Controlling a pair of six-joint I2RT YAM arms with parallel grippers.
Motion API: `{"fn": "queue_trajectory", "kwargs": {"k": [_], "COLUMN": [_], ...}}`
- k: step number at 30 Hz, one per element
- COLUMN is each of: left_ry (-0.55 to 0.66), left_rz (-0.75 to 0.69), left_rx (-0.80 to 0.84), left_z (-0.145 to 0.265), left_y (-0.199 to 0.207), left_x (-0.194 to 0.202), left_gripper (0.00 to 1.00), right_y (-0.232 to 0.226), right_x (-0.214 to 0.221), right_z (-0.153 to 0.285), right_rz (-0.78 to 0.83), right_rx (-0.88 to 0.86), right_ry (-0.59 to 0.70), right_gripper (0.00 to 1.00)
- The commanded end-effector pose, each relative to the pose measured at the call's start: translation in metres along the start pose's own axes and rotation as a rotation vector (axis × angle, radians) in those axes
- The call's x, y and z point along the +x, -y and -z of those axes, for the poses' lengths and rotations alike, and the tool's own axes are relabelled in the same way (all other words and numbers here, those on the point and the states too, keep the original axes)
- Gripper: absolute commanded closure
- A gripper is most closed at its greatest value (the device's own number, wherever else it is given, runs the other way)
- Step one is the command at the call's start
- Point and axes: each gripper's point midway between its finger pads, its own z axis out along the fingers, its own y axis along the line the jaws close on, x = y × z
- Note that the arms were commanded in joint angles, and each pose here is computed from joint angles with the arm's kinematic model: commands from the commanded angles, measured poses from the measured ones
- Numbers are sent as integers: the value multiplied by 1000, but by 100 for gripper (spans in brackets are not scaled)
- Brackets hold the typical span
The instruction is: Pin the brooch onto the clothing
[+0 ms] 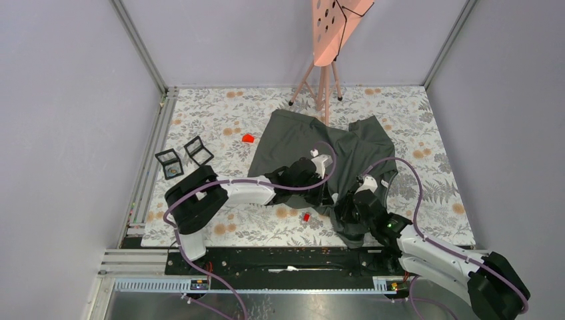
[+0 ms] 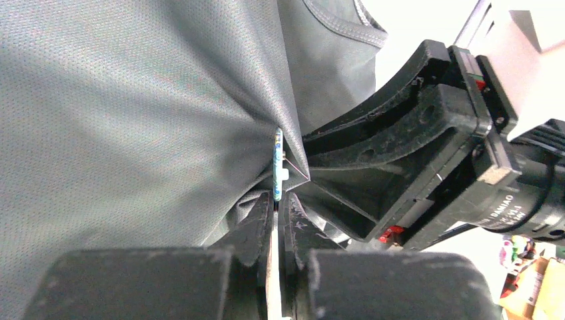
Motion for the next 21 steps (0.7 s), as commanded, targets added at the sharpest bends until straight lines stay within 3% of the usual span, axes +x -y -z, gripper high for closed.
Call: {"fn": "queue_trajectory", "kwargs": {"k": [1,9,21], "left_ry": [115,58,-40], "left_rz": [-31,-64,-277], "left_rx": [179,287,381], "left_z": [22,21,36], "left_y": [47,60,65], "left_x": [-38,-26,0], "left_gripper": [100,100,100], "right_y": [-1,-8,-17], "right_x": [-4,-10,-12], "right_z": [-4,-5,-8], "right_rz": [-24,-6,18], "right_rx": [-4,-22,-36], "right_ry": [28,34,12], "right_gripper": [76,78,80]}}
